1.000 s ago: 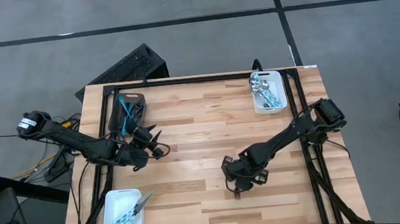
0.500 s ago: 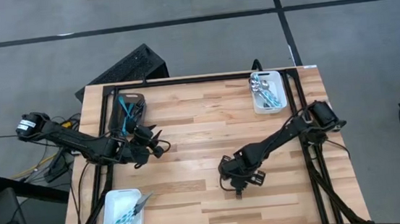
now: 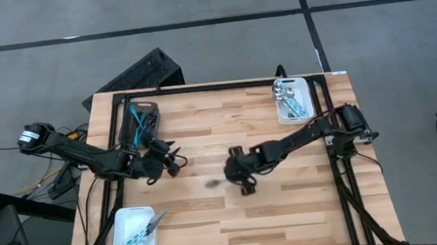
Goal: Sort silverware by color (type)
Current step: Put the blue fork into the black bin
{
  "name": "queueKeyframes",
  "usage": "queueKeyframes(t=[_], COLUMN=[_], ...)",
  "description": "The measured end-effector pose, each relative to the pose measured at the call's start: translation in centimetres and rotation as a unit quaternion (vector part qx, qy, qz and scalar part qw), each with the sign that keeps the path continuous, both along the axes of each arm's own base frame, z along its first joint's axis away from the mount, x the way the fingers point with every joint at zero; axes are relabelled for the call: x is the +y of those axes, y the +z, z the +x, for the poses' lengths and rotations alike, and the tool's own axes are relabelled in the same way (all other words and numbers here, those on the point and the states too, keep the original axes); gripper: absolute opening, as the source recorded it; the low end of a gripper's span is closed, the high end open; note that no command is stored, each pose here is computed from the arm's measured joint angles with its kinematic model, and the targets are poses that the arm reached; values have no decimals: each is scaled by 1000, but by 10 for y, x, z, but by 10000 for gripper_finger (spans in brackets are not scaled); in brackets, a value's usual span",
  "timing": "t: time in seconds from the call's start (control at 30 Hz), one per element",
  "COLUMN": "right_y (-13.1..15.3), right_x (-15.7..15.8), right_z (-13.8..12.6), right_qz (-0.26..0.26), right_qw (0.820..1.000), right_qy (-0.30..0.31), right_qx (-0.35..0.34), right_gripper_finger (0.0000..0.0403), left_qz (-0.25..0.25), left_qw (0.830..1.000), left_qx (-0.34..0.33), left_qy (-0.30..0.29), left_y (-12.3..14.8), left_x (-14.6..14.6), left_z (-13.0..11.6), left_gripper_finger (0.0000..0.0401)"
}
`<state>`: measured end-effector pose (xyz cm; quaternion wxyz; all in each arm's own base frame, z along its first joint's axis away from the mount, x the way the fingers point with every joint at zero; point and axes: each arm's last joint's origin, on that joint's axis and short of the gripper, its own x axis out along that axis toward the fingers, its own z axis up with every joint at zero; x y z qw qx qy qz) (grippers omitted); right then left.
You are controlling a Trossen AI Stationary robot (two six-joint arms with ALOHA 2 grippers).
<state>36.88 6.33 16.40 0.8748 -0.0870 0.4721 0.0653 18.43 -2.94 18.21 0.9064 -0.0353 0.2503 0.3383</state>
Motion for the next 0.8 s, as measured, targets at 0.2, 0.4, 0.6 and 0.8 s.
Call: queueKeyframes(t=[0.2,0.4,0.6,0.8], right_y=[42,70,35,-7], right_x=[-12,-14,-24,-12], right_z=[14,12,34,54], right_qz=[-26,-41,50,72], right_qw=[965,935,937,947], right_qy=[-170,-222,-218,-202], right_qx=[-198,-274,-266,-239], right_gripper_finger=[15,22,83,134], left_qz=[-31,-20,-43,-100], left_qw=[991,992,984,949], left_qx=[-34,-21,2,88], left_qy=[-122,-126,-172,-285], left_y=[-1,-15,-20,-41], left_x=[-9,-7,-10,-17], left_z=[14,11,13,15], left_gripper_finger=[133,133,133,131])
